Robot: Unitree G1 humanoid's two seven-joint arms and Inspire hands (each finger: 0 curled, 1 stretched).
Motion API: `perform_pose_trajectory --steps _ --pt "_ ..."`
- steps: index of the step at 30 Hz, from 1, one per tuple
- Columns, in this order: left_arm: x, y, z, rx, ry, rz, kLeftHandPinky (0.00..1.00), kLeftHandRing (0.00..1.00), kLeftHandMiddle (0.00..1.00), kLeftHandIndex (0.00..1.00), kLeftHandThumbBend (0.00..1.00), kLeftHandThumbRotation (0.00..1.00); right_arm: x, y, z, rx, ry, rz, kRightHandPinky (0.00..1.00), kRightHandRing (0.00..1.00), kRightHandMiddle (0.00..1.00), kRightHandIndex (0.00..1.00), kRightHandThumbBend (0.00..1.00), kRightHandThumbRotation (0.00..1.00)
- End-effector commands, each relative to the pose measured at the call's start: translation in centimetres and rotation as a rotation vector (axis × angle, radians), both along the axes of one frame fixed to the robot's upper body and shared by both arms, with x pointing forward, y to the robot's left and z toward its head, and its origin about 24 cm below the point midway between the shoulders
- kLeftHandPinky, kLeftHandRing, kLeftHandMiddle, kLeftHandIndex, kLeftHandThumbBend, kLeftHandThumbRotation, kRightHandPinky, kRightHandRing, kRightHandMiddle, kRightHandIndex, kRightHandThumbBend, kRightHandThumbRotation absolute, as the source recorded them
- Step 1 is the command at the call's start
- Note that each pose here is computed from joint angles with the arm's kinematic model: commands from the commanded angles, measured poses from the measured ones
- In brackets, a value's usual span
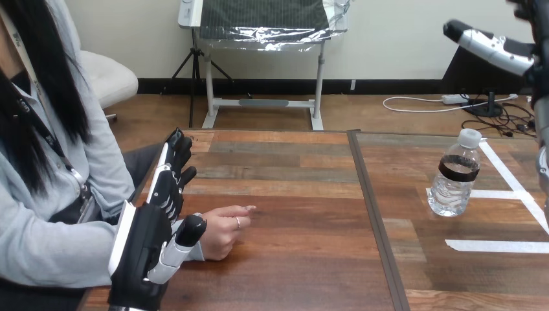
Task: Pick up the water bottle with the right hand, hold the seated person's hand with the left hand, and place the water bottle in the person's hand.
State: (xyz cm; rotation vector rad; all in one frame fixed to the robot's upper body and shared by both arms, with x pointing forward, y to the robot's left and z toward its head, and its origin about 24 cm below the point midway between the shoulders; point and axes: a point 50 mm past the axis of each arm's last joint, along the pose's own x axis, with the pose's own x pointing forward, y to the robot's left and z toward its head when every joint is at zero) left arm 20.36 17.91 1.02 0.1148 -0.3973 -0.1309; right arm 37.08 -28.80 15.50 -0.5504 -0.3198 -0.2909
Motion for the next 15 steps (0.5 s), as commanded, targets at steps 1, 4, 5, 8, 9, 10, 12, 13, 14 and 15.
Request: perform_pose_trajectory --steps 1,4,5,8,9,10,12,13,14,15 --pt "0.8 -0.2 1.6 -0.002 -0.091 -0.006 0.93 0.98 1.00 1.00 1.00 0.88 0.9 0.2 1.8 -0.025 -0.009 -0.037 0.88 0.88 0.82 0.88 1.00 0.47" --pt "0.7 -0.2 1.6 0.000 -0.091 -0.007 0.93 0.98 1.00 1.00 1.00 0.89 0.9 0.1 1.3 -0.019 0.018 -0.052 0.87 0.87 0.82 0.88 1.00 0.46" --pt "0.7 -0.1 1.6 -0.001 -0.090 -0.008 0.93 0.98 1.00 1.00 1.00 0.89 0.9 0.1 1.2 -0.013 0.030 -0.055 0.87 0.87 0.83 0.88 1.00 0.46" --pt "0.7 -0.1 1.6 0.002 -0.089 -0.006 0.93 0.99 1.00 1.00 1.00 0.89 0.9 -0.1 0.6 -0.017 0.064 -0.075 0.87 0.88 0.83 0.88 1.00 0.45" --pt "0.6 -0.1 1.6 0.003 -0.088 -0.005 0.93 0.99 1.00 1.00 1.00 0.89 0.9 -0.1 0.5 -0.019 0.071 -0.080 0.87 0.88 0.83 0.89 1.00 0.45" --pt "0.6 -0.1 1.6 0.002 -0.088 -0.004 0.93 0.99 1.00 1.00 1.00 0.89 0.9 -0.1 0.2 -0.019 0.082 -0.083 0.86 0.88 0.84 0.89 1.00 0.44" --pt "0.6 -0.1 1.6 0.001 -0.088 -0.003 0.93 0.99 1.00 1.00 1.00 0.89 0.9 -0.1 0.0 -0.018 0.093 -0.085 0.86 0.88 0.84 0.89 1.00 0.44" --pt "0.6 -0.1 1.5 0.000 -0.091 -0.005 0.93 0.99 1.00 1.00 1.00 0.89 0.9 -0.1 -0.3 -0.017 0.109 -0.089 0.86 0.88 0.84 0.89 1.00 0.44" --pt "0.6 0.0 1.5 -0.001 -0.093 -0.007 0.93 0.99 1.00 1.00 1.00 0.89 0.9 -0.1 -0.5 -0.017 0.120 -0.092 0.86 0.88 0.84 0.89 1.00 0.43" --pt "0.6 0.0 1.5 -0.002 -0.095 -0.008 0.93 0.99 1.00 1.00 1.00 0.89 0.9 -0.1 -0.6 -0.017 0.128 -0.094 0.86 0.88 0.84 0.89 1.00 0.42"
